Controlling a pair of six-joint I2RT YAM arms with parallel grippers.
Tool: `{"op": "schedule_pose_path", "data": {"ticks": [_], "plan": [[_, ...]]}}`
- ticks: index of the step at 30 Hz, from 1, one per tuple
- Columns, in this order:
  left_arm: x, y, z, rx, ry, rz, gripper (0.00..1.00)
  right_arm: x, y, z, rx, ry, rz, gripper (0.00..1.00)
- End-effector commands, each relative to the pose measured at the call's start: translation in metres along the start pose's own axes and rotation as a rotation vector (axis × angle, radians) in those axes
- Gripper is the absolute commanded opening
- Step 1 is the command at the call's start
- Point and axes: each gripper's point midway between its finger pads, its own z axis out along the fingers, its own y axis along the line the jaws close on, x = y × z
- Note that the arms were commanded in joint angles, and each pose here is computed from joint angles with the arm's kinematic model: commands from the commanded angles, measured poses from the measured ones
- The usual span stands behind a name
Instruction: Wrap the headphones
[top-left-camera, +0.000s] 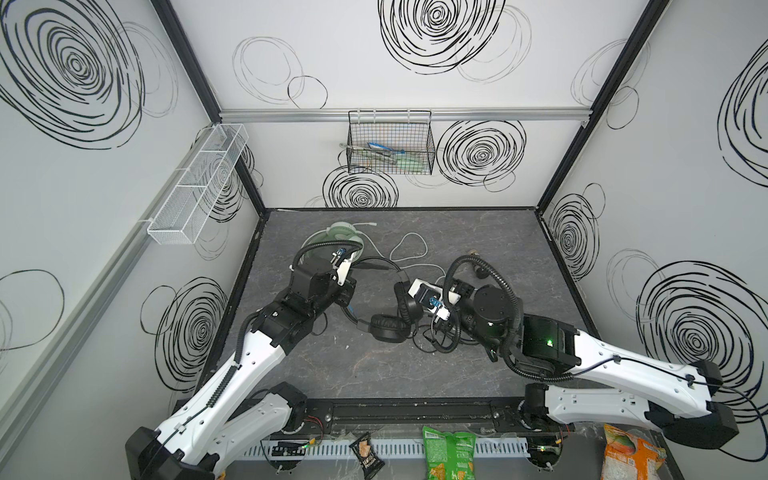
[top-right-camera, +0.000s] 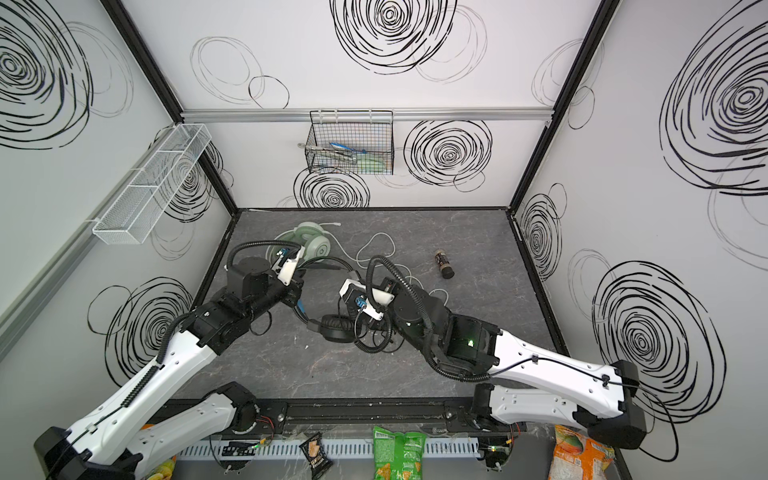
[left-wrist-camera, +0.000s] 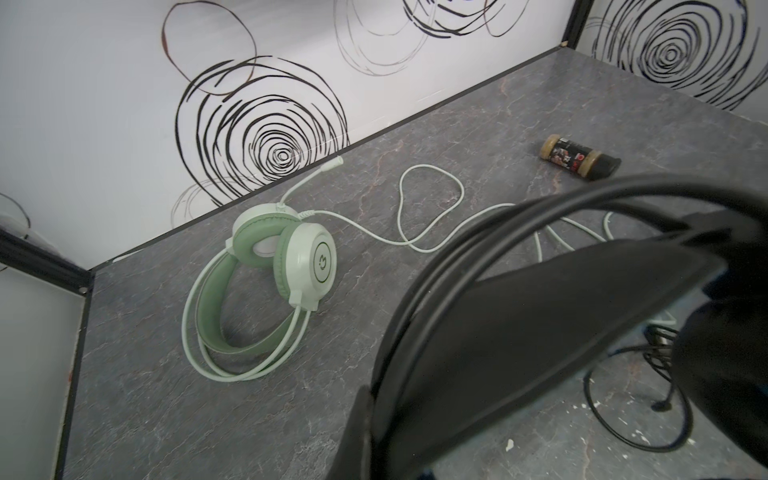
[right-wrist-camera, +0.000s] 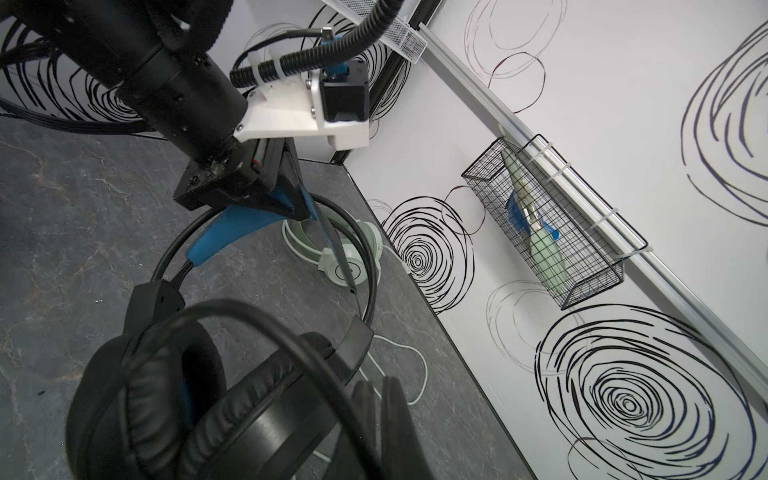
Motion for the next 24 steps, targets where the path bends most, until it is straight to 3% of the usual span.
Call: {"op": "schedule_pose_path", "data": {"ticks": [1,7,17,24], "plan": [[-0.029,-0.022,-0.008,0.12,-0.123,-0.008,0.0,-0.004,-0.013,0.008,0.024,-0.01,0.004,0.0],[-0.037,-0.057,-0.025,0.279,-0.182,0.043,0.0,0.008,-0.025,0.025,0.062,0.038,0.019,0.0],[-0.041,-0.079,-0.044,0.415,-0.245,0.018,0.0,0.015,-0.038,0.023,0.114,0.027,0.059,0.06],[-0.055,-0.091,-0.058,0.516,-0.296,-0.042,0.0,0.011,-0.047,0.012,0.13,-0.058,0.129,0.2]]}}
